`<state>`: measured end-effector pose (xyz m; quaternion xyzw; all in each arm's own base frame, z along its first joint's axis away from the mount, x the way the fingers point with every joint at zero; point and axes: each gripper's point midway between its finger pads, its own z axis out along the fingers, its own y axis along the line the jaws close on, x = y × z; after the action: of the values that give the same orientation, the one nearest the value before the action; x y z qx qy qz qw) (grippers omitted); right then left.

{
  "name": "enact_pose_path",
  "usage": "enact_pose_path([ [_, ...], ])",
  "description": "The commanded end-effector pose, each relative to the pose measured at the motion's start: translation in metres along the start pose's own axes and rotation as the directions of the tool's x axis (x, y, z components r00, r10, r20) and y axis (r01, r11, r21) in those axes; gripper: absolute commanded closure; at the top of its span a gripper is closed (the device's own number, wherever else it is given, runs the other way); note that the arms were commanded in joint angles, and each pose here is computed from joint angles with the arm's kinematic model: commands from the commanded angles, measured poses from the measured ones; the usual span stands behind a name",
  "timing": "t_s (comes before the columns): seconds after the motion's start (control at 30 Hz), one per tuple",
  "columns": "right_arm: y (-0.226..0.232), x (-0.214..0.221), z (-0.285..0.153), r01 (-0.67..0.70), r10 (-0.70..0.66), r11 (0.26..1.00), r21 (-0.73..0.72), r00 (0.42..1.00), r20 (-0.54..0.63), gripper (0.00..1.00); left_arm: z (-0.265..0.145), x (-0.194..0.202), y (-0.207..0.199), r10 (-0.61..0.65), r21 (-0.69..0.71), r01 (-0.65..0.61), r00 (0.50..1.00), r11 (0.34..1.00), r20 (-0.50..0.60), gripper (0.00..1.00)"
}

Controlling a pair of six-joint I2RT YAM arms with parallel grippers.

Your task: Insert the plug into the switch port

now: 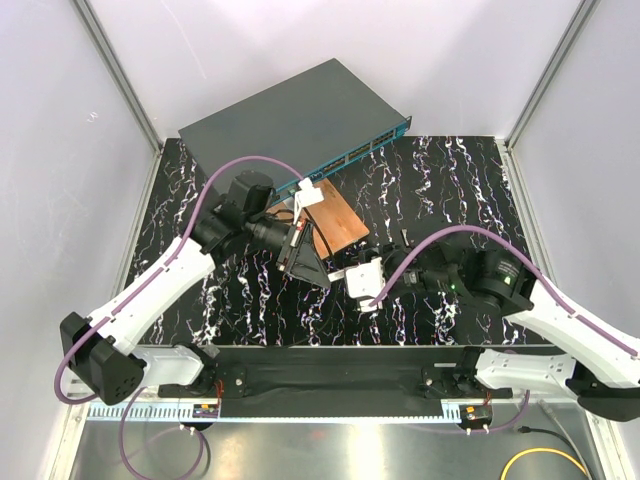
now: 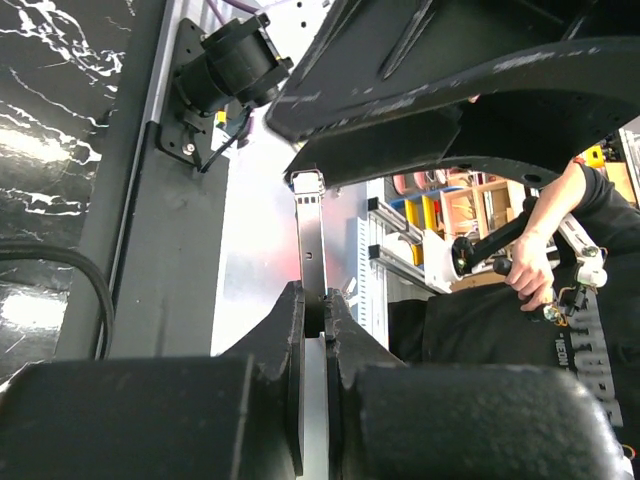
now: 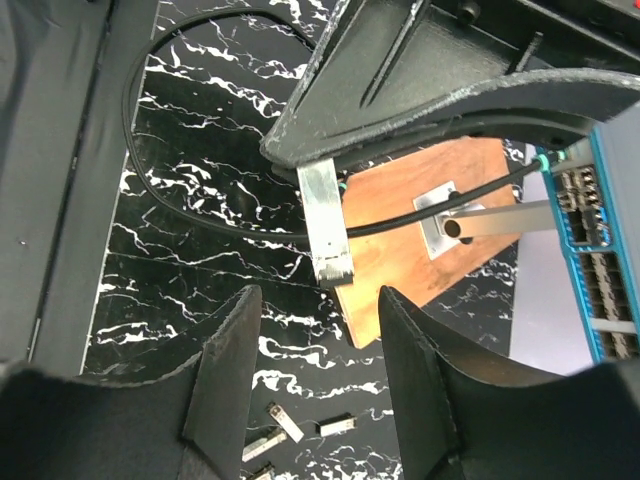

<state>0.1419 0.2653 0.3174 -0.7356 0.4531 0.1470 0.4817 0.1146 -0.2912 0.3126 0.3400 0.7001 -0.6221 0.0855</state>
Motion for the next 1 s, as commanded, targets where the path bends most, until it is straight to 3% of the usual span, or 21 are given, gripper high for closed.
enact_pose_path([
  [0.0,-0.002,-0.014,0.007,-0.018,0.019,1.000,-0.005,0.998,0.062,0.43,0.000,-0.003,-0.021,0.075,0.069,-0.075,0.997,0.995,0.002,1.00],
  [0.23,-0.006,-0.019,0.016,-0.004,0.005,1.000,-0.009,0.997,0.083,0.45,0.002,-0.004,-0.021,0.051,0.075,-0.050,0.999,0.996,-0.001,1.00],
  [0.47,-0.006,-0.018,0.019,0.021,-0.020,1.000,-0.010,0.996,0.082,0.59,0.003,-0.006,-0.018,0.033,0.081,-0.033,0.999,0.996,0.000,1.00],
  [0.6,-0.006,-0.014,0.020,0.038,-0.037,0.999,-0.007,0.997,0.068,0.70,0.004,-0.007,-0.018,0.028,0.084,-0.028,1.000,0.996,0.001,1.00],
  [0.73,-0.005,-0.009,0.019,0.043,-0.043,0.999,-0.001,0.998,0.053,0.97,0.004,-0.009,-0.019,0.034,0.083,-0.035,0.999,0.996,0.006,1.00],
  [0.8,-0.008,-0.007,0.020,0.024,-0.025,1.000,0.017,0.999,0.043,1.00,0.003,-0.011,-0.020,0.047,0.073,-0.048,0.999,0.996,0.015,0.86],
  [0.83,-0.008,-0.007,0.019,0.003,-0.004,1.000,0.022,0.999,0.040,1.00,0.001,-0.013,-0.019,0.071,0.064,-0.072,0.997,0.995,0.027,0.70],
  [0.97,-0.022,0.003,0.014,-0.118,0.120,0.984,0.137,0.993,-0.003,1.00,-0.018,-0.030,-0.020,0.125,-0.013,-0.124,0.987,0.992,0.099,0.30],
])
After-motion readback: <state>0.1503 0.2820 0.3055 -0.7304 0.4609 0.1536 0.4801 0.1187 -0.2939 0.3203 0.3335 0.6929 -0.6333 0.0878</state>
